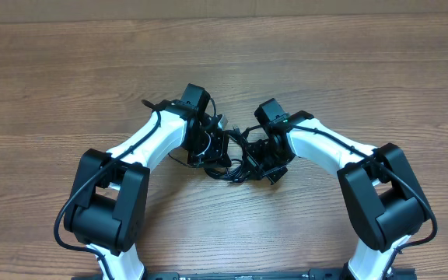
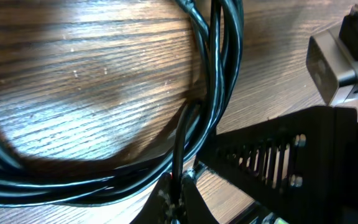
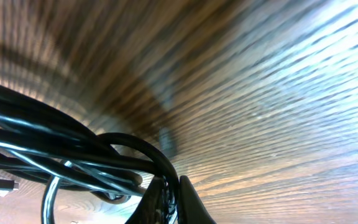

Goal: Untangle cables

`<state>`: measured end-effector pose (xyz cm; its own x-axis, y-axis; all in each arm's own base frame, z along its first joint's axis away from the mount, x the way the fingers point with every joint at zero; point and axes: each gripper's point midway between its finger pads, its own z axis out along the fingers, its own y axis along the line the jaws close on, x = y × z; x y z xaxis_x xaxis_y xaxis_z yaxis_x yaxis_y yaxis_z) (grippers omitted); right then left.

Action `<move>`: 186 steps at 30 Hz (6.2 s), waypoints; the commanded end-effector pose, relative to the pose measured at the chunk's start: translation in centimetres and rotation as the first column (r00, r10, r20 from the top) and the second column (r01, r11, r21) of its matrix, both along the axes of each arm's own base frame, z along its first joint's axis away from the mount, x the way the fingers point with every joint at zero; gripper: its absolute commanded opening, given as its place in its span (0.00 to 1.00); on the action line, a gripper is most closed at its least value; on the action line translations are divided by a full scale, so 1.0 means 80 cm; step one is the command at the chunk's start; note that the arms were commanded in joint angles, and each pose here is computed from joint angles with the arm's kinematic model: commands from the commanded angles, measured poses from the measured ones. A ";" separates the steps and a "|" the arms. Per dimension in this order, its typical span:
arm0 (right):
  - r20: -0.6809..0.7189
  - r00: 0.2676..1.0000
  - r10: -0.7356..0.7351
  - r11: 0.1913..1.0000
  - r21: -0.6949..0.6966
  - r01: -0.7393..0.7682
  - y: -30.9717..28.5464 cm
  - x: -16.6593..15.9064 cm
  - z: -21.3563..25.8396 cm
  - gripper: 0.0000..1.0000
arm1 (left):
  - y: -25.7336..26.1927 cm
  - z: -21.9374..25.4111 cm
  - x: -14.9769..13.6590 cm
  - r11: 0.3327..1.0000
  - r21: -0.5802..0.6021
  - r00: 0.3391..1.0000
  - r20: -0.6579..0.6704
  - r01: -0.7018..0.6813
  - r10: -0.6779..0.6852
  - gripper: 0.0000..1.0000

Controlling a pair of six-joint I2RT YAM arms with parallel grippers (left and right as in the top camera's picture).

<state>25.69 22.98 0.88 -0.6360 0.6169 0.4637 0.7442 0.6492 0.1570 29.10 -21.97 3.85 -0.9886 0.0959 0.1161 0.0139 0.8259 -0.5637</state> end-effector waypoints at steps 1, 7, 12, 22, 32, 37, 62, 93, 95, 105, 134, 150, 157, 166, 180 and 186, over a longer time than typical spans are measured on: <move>0.041 0.999 -0.008 0.997 -0.083 0.011 -0.025 0.007 -0.002 0.04 | 0.006 -0.008 -0.002 0.999 0.042 0.999 0.019 0.026 -0.027 0.04; 0.059 0.998 -0.007 0.990 -0.143 0.015 -0.038 0.010 -0.007 0.04 | 0.011 -0.011 -0.001 0.997 0.069 0.999 0.023 0.024 -0.025 0.04; 0.068 0.998 -0.002 0.989 -0.150 0.012 -0.044 0.014 -0.008 0.04 | 0.024 -0.018 0.000 0.991 0.133 0.999 0.032 0.020 -0.024 0.04; 0.053 0.998 -0.023 0.987 -0.158 0.031 -0.088 0.025 -0.008 0.04 | 0.046 -0.027 0.000 0.971 0.238 0.999 0.042 0.014 -0.025 0.04; 0.028 0.999 0.027 0.987 0.155 -0.031 -0.032 0.019 0.023 0.04 | 0.006 -0.005 -0.015 0.998 0.021 0.998 -0.010 0.063 -0.062 0.27; 0.036 0.999 0.026 0.960 0.277 -0.035 -0.011 0.023 0.039 0.04 | -0.011 0.008 -0.017 0.994 -0.078 0.997 -0.010 0.080 -0.081 0.26; 0.021 0.996 -0.084 0.942 0.327 0.073 0.003 0.048 0.049 0.04 | -0.014 0.006 0.000 0.998 -0.063 1.000 -0.008 -0.002 0.001 0.04; 0.215 0.965 0.150 0.989 -0.035 -0.145 -0.089 0.057 -0.001 0.04 | -0.016 0.022 0.003 0.981 -0.129 0.987 0.093 0.143 -0.131 0.04; 0.218 0.959 0.182 0.983 -0.068 -0.171 -0.094 0.055 -0.004 0.04 | -0.022 0.036 0.007 0.971 -0.178 0.984 0.112 0.159 -0.141 0.04; 0.205 0.955 0.214 0.961 -0.221 -0.168 -0.126 0.053 -0.021 0.10 | -0.009 0.096 0.032 0.981 -0.086 0.958 0.246 0.171 -0.146 0.04; 0.233 0.948 0.215 0.952 -0.267 -0.151 -0.137 0.052 -0.041 0.04 | -0.007 0.135 0.109 0.976 0.007 0.893 0.405 -0.218 0.196 0.04; 0.073 0.988 0.139 0.854 -0.514 -0.083 -0.219 0.019 -0.042 0.34 | -0.106 0.060 0.130 0.993 -0.093 0.904 0.416 -0.071 0.104 0.26; 0.073 0.990 0.125 0.851 -0.521 -0.069 -0.221 0.015 -0.047 0.43 | -0.113 0.076 0.128 0.991 -0.126 0.886 0.464 0.046 0.018 0.74; 0.076 0.989 0.127 0.849 -0.524 -0.068 -0.221 0.016 -0.047 0.43 | -0.072 0.148 0.145 0.995 -0.102 0.865 0.499 0.001 0.050 0.84; 0.076 0.989 0.127 0.851 -0.521 -0.069 -0.220 0.016 -0.047 0.45 | 0.072 0.080 0.102 0.891 0.399 0.948 0.304 -0.216 0.094 0.51; 0.078 0.989 0.127 0.854 -0.516 -0.068 -0.219 0.017 -0.047 0.45 | 0.104 0.046 0.093 0.811 0.505 0.940 0.308 -0.295 0.150 0.42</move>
